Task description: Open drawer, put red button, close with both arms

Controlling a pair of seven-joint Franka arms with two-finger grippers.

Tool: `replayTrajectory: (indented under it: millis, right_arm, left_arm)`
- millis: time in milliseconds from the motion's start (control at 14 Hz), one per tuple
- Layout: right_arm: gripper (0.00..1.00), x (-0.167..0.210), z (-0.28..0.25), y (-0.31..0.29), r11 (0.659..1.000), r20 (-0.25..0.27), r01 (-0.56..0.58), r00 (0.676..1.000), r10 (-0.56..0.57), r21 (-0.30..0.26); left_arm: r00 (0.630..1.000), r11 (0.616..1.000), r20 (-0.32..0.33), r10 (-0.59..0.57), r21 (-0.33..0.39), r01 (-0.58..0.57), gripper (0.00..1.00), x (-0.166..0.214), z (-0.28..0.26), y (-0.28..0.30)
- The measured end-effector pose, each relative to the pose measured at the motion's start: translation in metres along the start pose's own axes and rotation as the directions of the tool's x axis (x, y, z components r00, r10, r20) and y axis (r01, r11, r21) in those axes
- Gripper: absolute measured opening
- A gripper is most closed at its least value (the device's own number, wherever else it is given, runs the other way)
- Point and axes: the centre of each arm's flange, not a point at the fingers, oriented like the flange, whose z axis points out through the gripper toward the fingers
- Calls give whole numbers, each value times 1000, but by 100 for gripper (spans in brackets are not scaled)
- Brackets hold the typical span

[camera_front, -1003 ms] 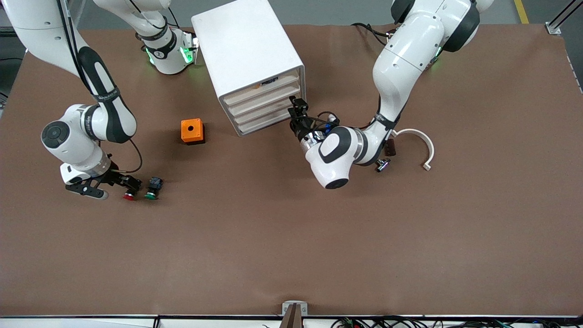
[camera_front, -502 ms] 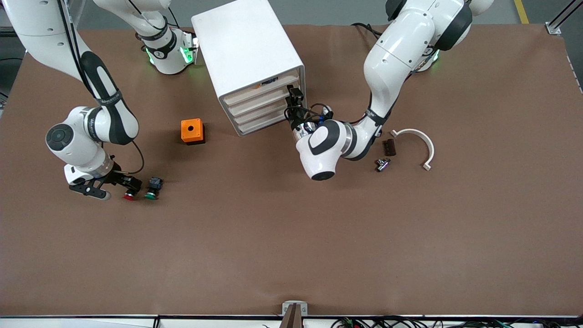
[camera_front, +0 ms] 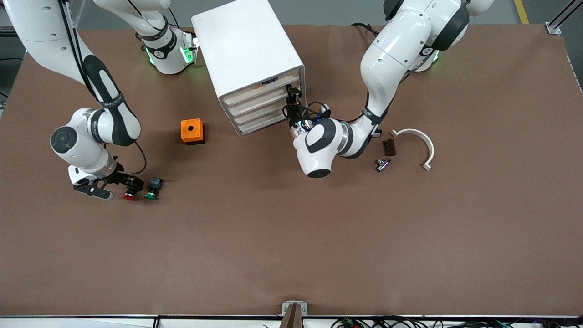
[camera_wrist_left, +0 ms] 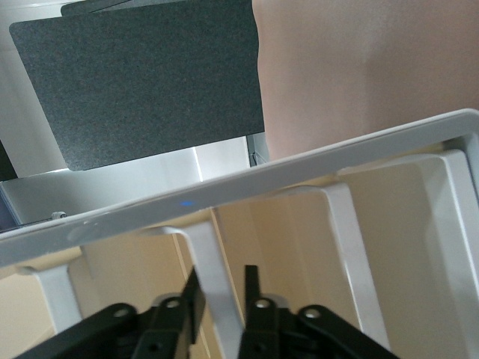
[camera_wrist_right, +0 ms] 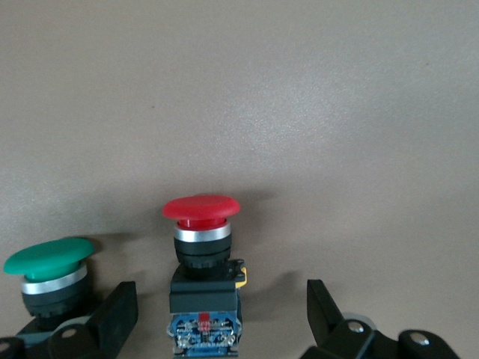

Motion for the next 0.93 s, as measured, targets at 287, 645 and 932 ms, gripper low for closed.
replayTrajectory:
  millis: [287, 645, 932]
  right_arm:
    - [100, -2, 5, 0, 1000, 10, 1, 1000, -1, -2]
    - [61, -3, 6, -1, 1000, 14, 2, 1000, -2, -2]
    - [41, -2, 6, -1, 1000, 18, 1, 1000, -1, -3]
  left_arm:
    - [1000, 1000, 10, -4, 6, 4, 17, 1, -1, 2]
    - [999, 1000, 50, -14, -2, 14, 18, 9, -19, 5]
    - [990, 999, 143, -20, -38, 26, 21, 27, -60, 10]
